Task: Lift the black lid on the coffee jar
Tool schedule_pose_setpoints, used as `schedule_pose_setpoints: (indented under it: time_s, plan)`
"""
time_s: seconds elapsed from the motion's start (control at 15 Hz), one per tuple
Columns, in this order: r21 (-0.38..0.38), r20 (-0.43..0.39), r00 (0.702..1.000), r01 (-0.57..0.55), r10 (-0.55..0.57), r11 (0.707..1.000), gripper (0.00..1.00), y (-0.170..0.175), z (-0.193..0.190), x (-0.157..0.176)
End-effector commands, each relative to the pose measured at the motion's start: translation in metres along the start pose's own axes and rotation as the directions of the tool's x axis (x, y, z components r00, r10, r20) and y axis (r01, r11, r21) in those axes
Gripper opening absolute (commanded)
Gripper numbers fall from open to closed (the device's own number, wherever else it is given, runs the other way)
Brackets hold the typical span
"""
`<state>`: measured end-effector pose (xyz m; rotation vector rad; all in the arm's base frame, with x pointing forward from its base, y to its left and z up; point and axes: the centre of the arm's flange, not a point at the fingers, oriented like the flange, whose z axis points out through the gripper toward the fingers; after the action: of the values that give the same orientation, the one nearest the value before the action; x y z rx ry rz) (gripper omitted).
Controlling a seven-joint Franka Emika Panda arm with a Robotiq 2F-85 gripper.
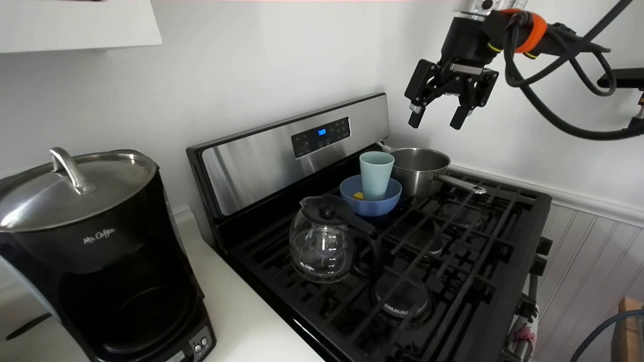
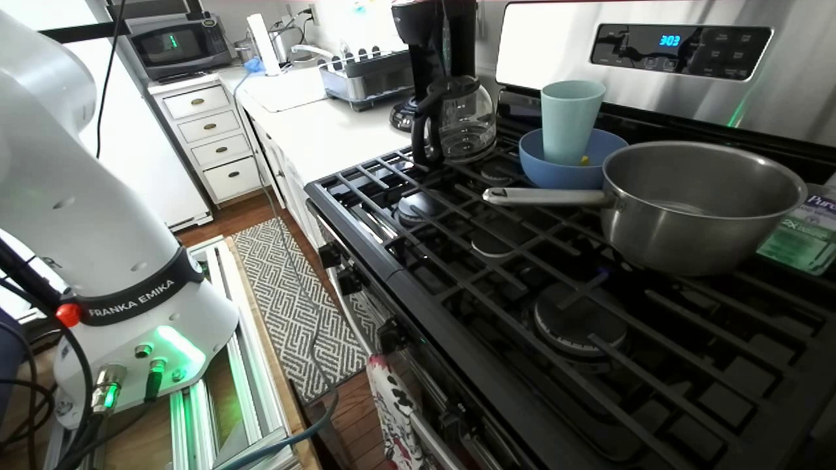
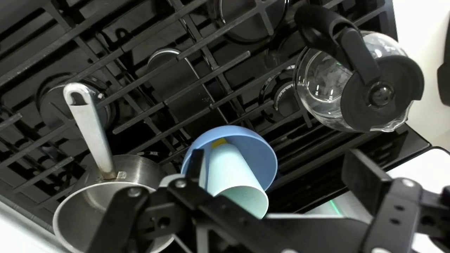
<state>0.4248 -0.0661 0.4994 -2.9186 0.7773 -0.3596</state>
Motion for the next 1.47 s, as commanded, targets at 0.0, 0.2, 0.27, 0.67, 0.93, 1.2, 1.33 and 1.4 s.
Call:
schedule_pose_setpoints:
  time_s: [0.0,0.2,0.27,0.67,0.93,1.2,1.33,1.4]
  plan:
    - [-0.052,-0.029,0.998,0.054,-0.055,0.997,1.00,-0.022,0.005,0.010]
    - [-0.067,-0.012,0.994,0.103,-0.104,0.992,1.00,-0.038,0.012,0.003]
    - [-0.070,-0.004,0.994,0.113,-0.113,0.991,1.00,-0.042,0.014,0.003]
    - [-0.054,0.010,0.993,0.116,-0.116,0.992,1.00,-0.040,0.016,0.000]
    - [-0.057,0.004,0.993,0.122,-0.122,0.991,1.00,-0.049,0.015,-0.005]
    - [-0.032,-0.042,0.977,0.208,-0.209,0.978,1.00,-0.100,0.020,-0.015]
    - [-0.014,-0.049,0.975,0.217,-0.217,0.976,1.00,-0.130,0.029,-0.018]
    - [-0.015,-0.058,0.973,0.225,-0.225,0.974,1.00,-0.140,0.033,-0.018]
